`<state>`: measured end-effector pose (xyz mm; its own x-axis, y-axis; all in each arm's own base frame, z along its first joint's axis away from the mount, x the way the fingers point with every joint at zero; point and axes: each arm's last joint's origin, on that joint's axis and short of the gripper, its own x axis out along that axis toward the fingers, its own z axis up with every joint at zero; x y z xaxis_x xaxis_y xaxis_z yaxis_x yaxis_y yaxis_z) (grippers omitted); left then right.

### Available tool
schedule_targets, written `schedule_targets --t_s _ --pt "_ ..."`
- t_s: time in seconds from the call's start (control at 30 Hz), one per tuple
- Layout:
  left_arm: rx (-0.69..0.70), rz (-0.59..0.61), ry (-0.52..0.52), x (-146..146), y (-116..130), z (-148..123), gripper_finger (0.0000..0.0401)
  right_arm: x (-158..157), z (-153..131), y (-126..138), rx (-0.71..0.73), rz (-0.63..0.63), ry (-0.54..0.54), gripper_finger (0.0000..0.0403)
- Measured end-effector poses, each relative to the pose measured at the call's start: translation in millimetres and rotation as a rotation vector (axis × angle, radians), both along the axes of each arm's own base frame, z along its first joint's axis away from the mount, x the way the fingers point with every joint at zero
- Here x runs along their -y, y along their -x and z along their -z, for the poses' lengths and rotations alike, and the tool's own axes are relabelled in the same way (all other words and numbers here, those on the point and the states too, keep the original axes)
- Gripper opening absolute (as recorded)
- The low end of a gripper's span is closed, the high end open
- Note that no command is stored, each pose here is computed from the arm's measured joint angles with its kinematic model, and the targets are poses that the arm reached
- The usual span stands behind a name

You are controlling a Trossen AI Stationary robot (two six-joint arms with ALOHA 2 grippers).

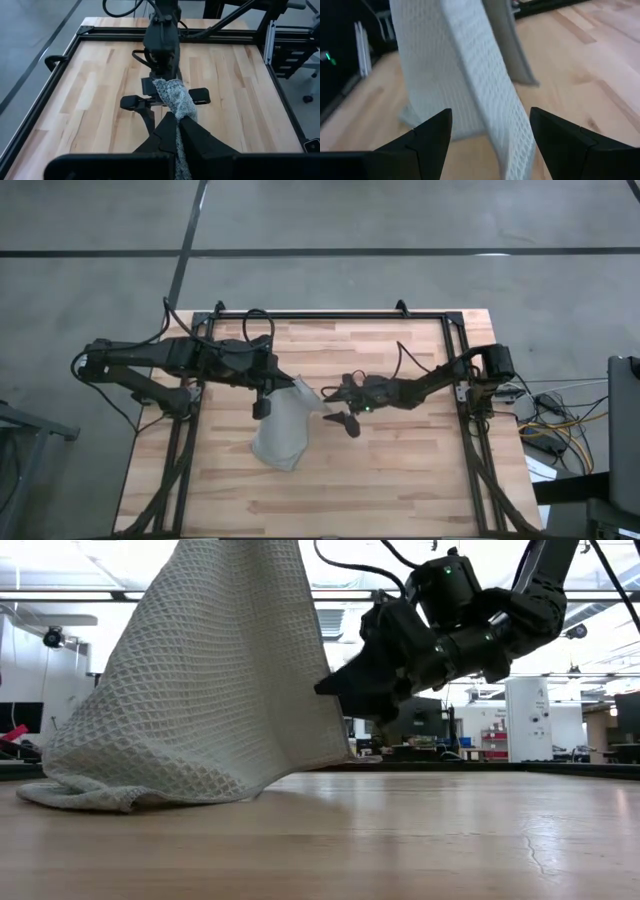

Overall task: Roll towel
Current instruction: Fold the gray towel on the table

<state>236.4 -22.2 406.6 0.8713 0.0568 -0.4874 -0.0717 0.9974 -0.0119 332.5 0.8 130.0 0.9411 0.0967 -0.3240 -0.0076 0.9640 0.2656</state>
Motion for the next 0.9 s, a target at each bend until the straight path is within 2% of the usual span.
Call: schedule_targets --t_s 0.2,0.9 --pt "0.0 0.0 0.0 0.0 0.0 0.0 0.0006 0.0 9.3 3.7 -0.102 -0.01 0.021 0.0265" --pt "0.001 -0.004 -0.002 -0.1 0.0 0.0 0.0007 -0.1 7.5 2.3 -0.092 -0.009 0.018 0.0265"
